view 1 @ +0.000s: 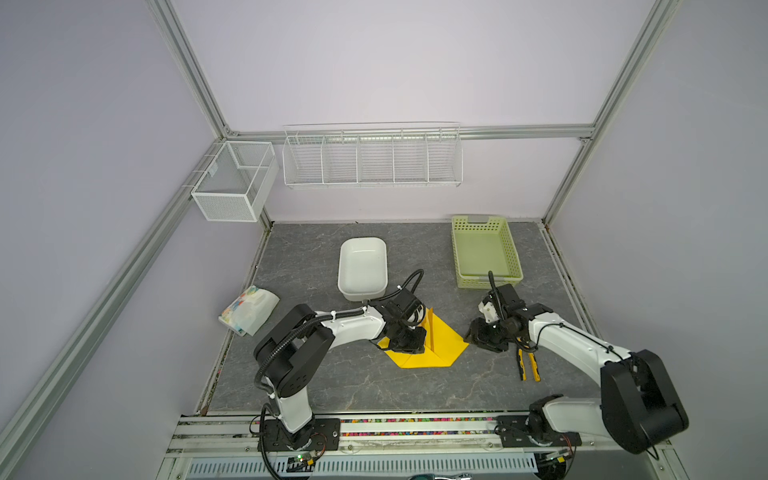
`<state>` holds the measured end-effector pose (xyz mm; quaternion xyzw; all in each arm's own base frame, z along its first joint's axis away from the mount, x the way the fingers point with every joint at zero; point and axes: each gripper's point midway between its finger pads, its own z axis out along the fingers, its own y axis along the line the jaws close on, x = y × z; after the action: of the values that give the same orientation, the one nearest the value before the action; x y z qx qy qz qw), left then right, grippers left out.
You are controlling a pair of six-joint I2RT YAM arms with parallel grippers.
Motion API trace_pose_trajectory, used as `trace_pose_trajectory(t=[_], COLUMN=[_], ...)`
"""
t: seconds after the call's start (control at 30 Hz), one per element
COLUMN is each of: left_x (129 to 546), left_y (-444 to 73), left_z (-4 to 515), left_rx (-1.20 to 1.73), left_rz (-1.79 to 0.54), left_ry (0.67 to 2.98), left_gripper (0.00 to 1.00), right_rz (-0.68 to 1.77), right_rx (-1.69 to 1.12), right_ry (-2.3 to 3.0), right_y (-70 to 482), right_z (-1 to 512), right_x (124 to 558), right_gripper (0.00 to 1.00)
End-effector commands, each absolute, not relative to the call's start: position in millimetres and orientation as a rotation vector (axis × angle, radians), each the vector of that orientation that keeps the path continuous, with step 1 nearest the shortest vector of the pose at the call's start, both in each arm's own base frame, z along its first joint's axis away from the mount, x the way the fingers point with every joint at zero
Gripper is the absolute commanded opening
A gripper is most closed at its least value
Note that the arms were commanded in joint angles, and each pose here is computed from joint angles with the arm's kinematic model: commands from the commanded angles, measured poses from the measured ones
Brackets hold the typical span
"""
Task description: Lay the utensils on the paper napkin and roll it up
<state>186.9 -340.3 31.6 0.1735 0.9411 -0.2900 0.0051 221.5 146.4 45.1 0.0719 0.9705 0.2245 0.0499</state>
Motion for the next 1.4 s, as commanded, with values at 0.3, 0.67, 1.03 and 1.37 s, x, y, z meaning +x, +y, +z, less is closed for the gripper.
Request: trace_pose_trajectory(t=[0.3,0.67,1.03,1.37], left_x=[188.6,188.3,187.7,187.8], left_y=[-343.7,-342.5,-343.2,-343.1], left_z=[31.1,29.7,27.6,28.6], left_rx=[0.534,0.533,0.530,0.528], left_rz=[-0.901,-0.891,-0.892,-0.893], left_ry=[2.956,2.963,2.972,2.970], left_gripper=[0.00,0.00,0.00,0.00], right_rz=[0.744,0.782,1.024,1.305], right_rx=[0.147,0.133,0.144,0.191], right_ry=[2.957,2.986,2.914,2.814], right_y=[157.7,163.0,185.1,204.4], right_z=[39.5,24.0,32.4,50.9], right_x=[236.5,235.2,233.2,221.4], right_gripper=[0.52,0.49,0.43,0.46])
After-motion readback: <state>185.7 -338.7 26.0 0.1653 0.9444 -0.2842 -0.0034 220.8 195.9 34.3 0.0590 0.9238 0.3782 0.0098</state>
